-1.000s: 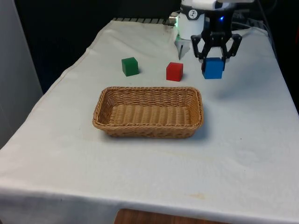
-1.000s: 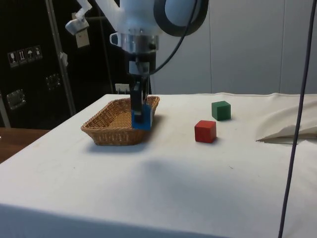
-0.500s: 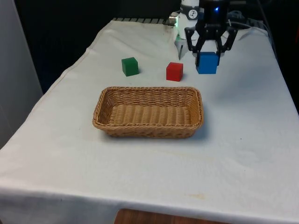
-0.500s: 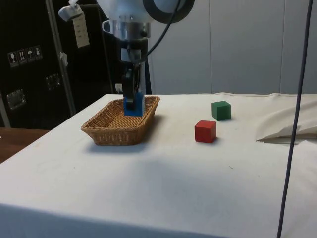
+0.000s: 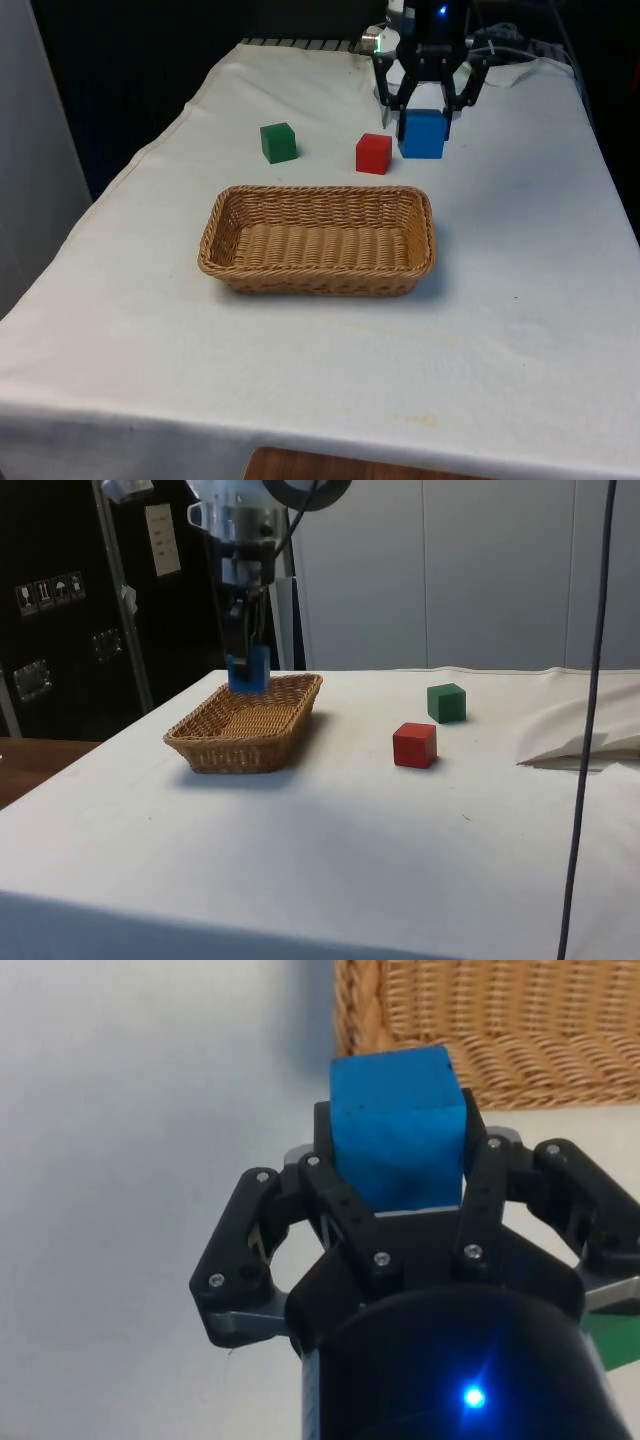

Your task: Pick up the blue cube and place it into the basket.

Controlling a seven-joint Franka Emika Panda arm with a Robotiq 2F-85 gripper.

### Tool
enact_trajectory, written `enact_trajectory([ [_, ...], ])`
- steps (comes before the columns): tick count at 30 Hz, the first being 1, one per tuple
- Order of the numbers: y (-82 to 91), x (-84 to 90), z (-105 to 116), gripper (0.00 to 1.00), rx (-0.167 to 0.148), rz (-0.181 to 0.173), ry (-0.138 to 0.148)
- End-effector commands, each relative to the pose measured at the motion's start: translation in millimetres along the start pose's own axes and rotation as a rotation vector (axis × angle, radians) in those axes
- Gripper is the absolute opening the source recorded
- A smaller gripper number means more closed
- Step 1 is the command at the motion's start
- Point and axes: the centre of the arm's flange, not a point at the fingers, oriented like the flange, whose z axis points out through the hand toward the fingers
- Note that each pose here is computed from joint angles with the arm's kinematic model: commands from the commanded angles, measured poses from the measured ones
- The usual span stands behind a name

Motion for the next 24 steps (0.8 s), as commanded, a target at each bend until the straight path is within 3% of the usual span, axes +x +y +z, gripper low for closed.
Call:
enact_trajectory([
  [1,5.5,3.9,0.5,0.0,-0.001,0.001,-0.005],
  [5,10.1,7.5,0.6,0.0,-0.005,0.004,0.0],
  [12,35.0,23.8,2.3,0.0,-0.014,0.012,0.004],
  [21,56.1,28.1,4.3,0.0,-0.034,0.015,0.014],
  [24,70.8,29.6,6.0,0.0,-0.033,0.017,0.013],
])
